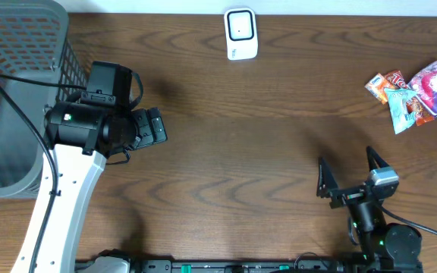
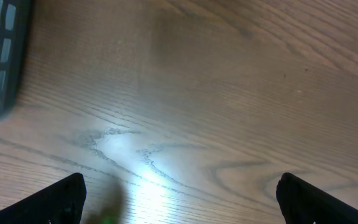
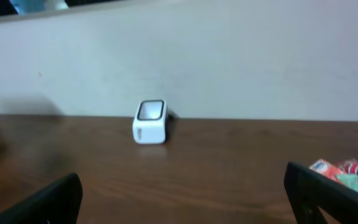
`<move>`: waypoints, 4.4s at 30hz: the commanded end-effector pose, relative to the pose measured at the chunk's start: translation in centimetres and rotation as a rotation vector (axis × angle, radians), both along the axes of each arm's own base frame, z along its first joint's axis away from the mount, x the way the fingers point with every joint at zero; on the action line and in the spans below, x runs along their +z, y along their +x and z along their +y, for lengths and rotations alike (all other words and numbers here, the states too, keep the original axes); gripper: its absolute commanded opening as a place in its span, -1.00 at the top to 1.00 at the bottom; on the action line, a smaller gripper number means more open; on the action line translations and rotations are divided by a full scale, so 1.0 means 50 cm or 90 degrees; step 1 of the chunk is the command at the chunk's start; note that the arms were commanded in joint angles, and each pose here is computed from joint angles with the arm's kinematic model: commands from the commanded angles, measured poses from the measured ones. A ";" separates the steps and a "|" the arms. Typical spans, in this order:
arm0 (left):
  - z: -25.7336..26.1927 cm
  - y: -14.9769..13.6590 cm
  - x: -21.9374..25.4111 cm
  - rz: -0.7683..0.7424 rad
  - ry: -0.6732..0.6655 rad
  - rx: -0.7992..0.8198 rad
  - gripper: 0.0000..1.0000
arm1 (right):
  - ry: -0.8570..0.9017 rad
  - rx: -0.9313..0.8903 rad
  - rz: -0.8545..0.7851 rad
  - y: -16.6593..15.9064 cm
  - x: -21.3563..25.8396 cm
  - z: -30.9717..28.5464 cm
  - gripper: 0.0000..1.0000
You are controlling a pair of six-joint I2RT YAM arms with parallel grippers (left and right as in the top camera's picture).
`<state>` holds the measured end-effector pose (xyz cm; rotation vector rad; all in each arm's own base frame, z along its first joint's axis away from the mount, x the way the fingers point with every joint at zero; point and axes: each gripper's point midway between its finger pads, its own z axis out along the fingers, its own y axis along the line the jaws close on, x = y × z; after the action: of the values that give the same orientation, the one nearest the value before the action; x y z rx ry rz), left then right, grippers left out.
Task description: Scan the item barcode
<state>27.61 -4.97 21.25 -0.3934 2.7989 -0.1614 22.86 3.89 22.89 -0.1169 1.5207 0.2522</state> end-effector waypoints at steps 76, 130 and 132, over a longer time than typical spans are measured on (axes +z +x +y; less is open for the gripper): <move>0.008 0.001 -0.002 0.002 0.012 0.000 -0.96 | -0.014 -0.053 0.072 0.032 -0.140 -0.022 -0.99; -0.015 -0.118 -0.030 -0.638 0.023 -0.230 -0.96 | -0.014 -0.053 0.072 0.032 -0.140 -0.022 -0.99; -0.007 -0.110 -0.027 -0.670 0.029 -0.214 -0.96 | -0.014 -0.053 0.072 0.032 -0.140 -0.022 -0.99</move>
<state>21.90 -5.73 19.88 0.1720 1.8435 -0.2905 24.48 2.68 15.91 -0.0442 1.6398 0.1864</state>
